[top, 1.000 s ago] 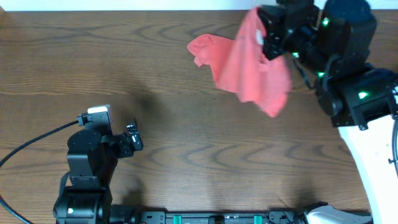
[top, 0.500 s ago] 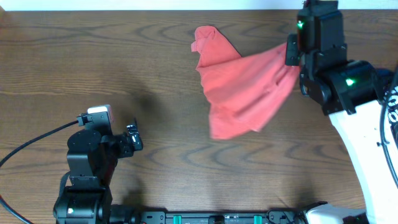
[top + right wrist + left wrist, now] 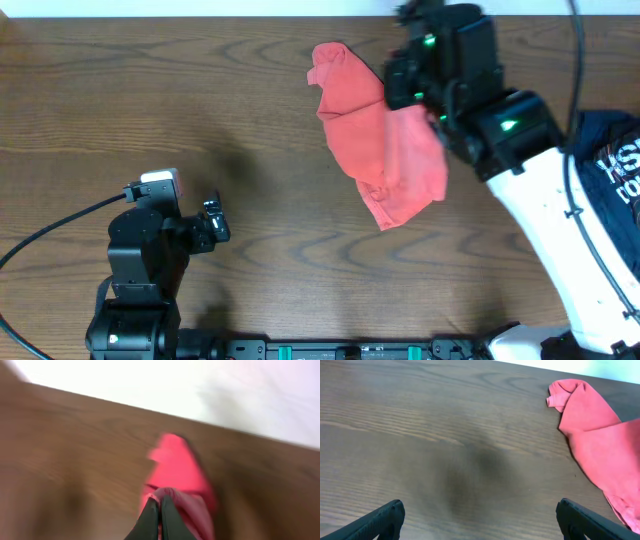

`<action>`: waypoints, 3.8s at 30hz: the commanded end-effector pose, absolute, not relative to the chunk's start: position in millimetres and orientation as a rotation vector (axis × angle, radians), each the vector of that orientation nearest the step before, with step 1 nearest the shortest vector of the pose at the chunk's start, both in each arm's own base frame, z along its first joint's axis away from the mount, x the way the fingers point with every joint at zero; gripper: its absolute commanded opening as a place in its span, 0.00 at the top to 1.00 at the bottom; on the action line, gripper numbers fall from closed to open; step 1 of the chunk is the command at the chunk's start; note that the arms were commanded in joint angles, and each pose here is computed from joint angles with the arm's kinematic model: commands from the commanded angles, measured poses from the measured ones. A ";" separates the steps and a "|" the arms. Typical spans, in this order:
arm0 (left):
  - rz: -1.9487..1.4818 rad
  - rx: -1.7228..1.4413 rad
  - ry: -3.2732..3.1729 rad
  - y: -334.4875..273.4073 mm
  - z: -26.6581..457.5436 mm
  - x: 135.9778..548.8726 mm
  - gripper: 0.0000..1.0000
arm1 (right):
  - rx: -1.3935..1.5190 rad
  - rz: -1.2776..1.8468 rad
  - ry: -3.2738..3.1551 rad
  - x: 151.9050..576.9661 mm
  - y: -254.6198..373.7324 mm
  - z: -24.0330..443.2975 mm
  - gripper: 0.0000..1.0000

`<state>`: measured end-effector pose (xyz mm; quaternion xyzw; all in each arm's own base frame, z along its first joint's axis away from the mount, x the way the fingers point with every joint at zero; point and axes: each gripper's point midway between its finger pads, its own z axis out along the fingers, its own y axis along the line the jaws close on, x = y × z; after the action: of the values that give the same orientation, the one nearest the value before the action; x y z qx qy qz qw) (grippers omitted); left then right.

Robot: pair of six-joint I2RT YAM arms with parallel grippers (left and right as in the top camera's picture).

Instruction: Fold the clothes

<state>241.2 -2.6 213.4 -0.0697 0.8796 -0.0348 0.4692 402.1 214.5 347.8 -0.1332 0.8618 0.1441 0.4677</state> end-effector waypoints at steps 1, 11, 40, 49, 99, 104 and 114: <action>-0.084 -0.184 2.136 -0.8 222.1 242.1 0.02 | -0.463 0.506 2.022 385.0 266.8 366.9 0.99; -0.191 -0.324 2.091 -3.8 228.9 246.3 0.02 | -0.595 0.589 2.088 376.2 334.6 318.1 0.99; -0.754 0.018 2.261 -117.6 192.5 290.9 0.04 | -0.061 0.089 2.091 423.3 217.0 349.4 0.76; -0.757 0.006 2.336 -119.9 175.0 288.0 0.04 | 0.141 -0.331 2.305 415.8 110.3 294.6 0.75; -0.481 0.276 2.610 -133.1 69.5 299.6 0.94 | 0.170 -0.204 2.423 413.7 100.0 276.5 0.75; -0.805 0.289 2.520 -159.6 148.6 261.0 0.94 | 0.171 -0.203 2.422 413.9 99.9 276.6 0.75; -0.536 0.144 1.781 -100.6 394.3 247.8 0.94 | -0.110 -0.074 2.509 407.4 128.5 264.7 0.73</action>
<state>252.6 -137.4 350.4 0.1265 0.7951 -0.2889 0.5180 409.3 120.1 265.6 0.0042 0.9459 -0.0494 0.3205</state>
